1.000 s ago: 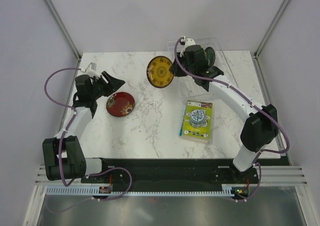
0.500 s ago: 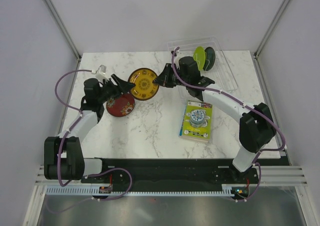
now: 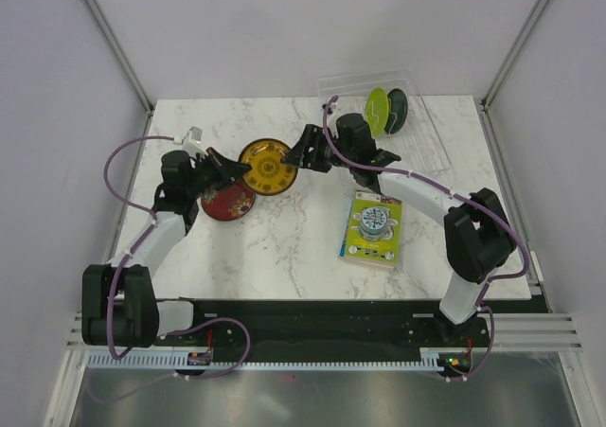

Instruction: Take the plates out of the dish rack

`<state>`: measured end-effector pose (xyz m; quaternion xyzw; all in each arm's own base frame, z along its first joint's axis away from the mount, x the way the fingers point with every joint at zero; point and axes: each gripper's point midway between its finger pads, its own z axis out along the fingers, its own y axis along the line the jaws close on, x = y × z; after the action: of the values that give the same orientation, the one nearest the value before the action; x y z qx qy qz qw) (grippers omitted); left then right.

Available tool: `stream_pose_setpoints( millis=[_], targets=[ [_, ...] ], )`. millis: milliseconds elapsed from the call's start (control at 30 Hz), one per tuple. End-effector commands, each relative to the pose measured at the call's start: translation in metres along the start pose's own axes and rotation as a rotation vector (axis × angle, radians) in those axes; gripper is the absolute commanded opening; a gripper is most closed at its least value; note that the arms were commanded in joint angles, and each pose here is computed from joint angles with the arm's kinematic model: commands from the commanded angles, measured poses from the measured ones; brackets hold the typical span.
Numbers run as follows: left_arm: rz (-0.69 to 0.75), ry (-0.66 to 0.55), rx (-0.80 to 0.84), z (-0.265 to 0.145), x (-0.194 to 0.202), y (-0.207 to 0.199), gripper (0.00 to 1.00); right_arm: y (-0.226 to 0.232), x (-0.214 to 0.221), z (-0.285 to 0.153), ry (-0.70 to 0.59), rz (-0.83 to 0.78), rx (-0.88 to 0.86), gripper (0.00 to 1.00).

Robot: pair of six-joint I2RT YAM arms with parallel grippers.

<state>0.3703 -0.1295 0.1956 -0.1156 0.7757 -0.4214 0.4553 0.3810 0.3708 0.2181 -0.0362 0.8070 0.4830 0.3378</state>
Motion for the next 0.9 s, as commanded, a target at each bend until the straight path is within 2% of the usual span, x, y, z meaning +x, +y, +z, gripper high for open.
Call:
stream_pose_setpoints(
  millis=[0,67,167,333,600,733,767,867],
  targets=[
    [0.079,-0.085,-0.281,-0.018,-0.023,0.050,0.02,0.008,-0.054,-0.040,-0.153,-0.137,0.077,0.68],
    [0.082,-0.112,-0.372,-0.028,-0.030,0.073,0.02,-0.014,-0.069,-0.061,-0.185,-0.177,0.195,0.71],
    [0.085,-0.131,-0.503,-0.040,-0.030,0.103,0.02,-0.035,-0.087,-0.088,-0.214,-0.207,0.284,0.71],
    [0.075,-0.135,-0.613,-0.047,-0.025,0.131,0.02,-0.066,-0.109,-0.122,-0.254,-0.227,0.416,0.71],
    [0.029,-0.076,-0.770,-0.052,0.003,0.178,0.02,-0.084,-0.122,-0.135,-0.261,-0.229,0.461,0.71],
    [0.013,-0.038,-0.776,-0.050,0.013,0.185,0.04,-0.092,-0.125,-0.136,-0.254,-0.229,0.474,0.71],
    [0.009,-0.036,-0.776,-0.049,0.014,0.186,0.06,-0.094,-0.125,-0.136,-0.252,-0.229,0.480,0.71],
    [0.003,-0.022,-0.775,-0.048,0.017,0.187,0.29,-0.110,-0.129,-0.137,-0.246,-0.230,0.523,0.72]
  ],
)
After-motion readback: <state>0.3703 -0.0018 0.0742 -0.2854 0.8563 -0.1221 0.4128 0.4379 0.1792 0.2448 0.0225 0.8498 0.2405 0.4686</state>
